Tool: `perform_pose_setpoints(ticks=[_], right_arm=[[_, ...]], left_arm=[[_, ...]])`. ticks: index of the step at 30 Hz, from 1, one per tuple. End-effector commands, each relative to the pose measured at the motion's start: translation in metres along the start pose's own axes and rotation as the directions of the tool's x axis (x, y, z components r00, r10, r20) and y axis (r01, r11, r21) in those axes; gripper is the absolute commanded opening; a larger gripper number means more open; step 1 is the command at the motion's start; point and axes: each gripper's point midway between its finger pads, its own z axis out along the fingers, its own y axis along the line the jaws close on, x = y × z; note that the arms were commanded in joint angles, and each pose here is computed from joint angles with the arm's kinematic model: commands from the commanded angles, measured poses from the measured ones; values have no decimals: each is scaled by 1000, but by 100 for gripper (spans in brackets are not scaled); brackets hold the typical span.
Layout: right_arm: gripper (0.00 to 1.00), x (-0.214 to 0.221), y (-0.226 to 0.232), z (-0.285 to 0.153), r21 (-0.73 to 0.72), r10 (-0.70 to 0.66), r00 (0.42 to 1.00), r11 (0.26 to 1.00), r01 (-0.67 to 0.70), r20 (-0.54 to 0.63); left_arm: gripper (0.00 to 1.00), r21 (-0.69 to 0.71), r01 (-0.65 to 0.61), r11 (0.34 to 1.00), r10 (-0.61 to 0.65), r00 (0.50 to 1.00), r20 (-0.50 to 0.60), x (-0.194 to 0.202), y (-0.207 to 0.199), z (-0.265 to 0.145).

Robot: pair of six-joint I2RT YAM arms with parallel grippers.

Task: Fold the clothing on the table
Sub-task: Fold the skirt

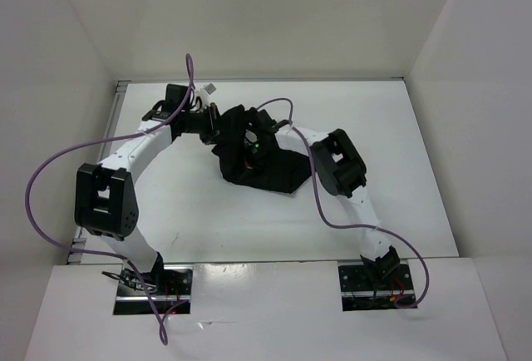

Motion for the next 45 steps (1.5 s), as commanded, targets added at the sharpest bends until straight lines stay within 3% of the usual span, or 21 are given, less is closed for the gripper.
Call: perform_pose_setpoints(ticks=[1, 5, 6, 9, 12, 13, 15, 16, 21, 26, 31, 34, 35, 36, 40, 45], right_arm=[[0, -23, 47, -37, -33, -117, 984, 992, 122, 131], [7, -15, 79, -105, -38, -150, 955, 985, 165, 256], [16, -14, 81, -116, -34, -140, 950, 987, 156, 279], [27, -9, 68, -157, 28, -106, 926, 994, 103, 363], [40, -3, 27, -185, 118, -35, 906, 993, -17, 423], [53, 1, 6, -188, 152, -2, 899, 986, -71, 437], [56, 10, -30, -201, 179, 72, 883, 969, -172, 463], [63, 12, -37, -207, 184, 86, 874, 963, -196, 479], [67, 22, -87, -223, 264, 159, 826, 900, -346, 540], [68, 27, -112, -215, 309, 193, 821, 861, -405, 538], [66, 33, -138, -193, 307, 254, 816, 836, -455, 519], [58, 36, -148, -175, 326, 272, 827, 823, -465, 492], [54, 35, -154, -171, 324, 284, 823, 818, -475, 491], [40, 37, -154, -165, 330, 284, 831, 818, -470, 479], [11, 35, -150, -149, 325, 278, 842, 830, -453, 461], [2, 17, -135, -136, 289, 271, 848, 856, -429, 455]], left_arm=[[0, 36, -8, 999, 7, 1000, 21, -9, -12, 5], [0, 27, -14, 1000, 13, 999, 35, -16, -16, 9], [0, 23, -7, 1000, 6, 1000, 28, -16, -12, 12], [0, 15, -5, 1000, 5, 999, 32, -18, -10, 14], [0, 22, -18, 1000, 17, 999, 44, -22, -14, 13], [0, 31, -18, 999, 17, 999, 38, -21, -15, 13], [0, 35, -26, 999, 24, 999, 44, -24, -18, 12], [0, 39, -32, 999, 30, 998, 50, -27, -21, 11], [0, 50, -46, 998, 43, 998, 48, -28, -26, 8], [0, 46, -39, 998, 37, 998, 43, -28, -23, 11], [0, 57, -44, 997, 42, 999, 30, -24, -27, 13], [0, 61, -38, 997, 37, 999, 21, -21, -31, 15], [0, 65, -43, 997, 43, 999, 13, -18, -33, 17], [0, 74, -47, 996, 46, 999, 8, -15, -38, 20], [0, 85, -49, 995, 51, 999, -11, -5, -50, 28], [0, 94, -47, 994, 52, 997, -53, 12, -59, 51]])
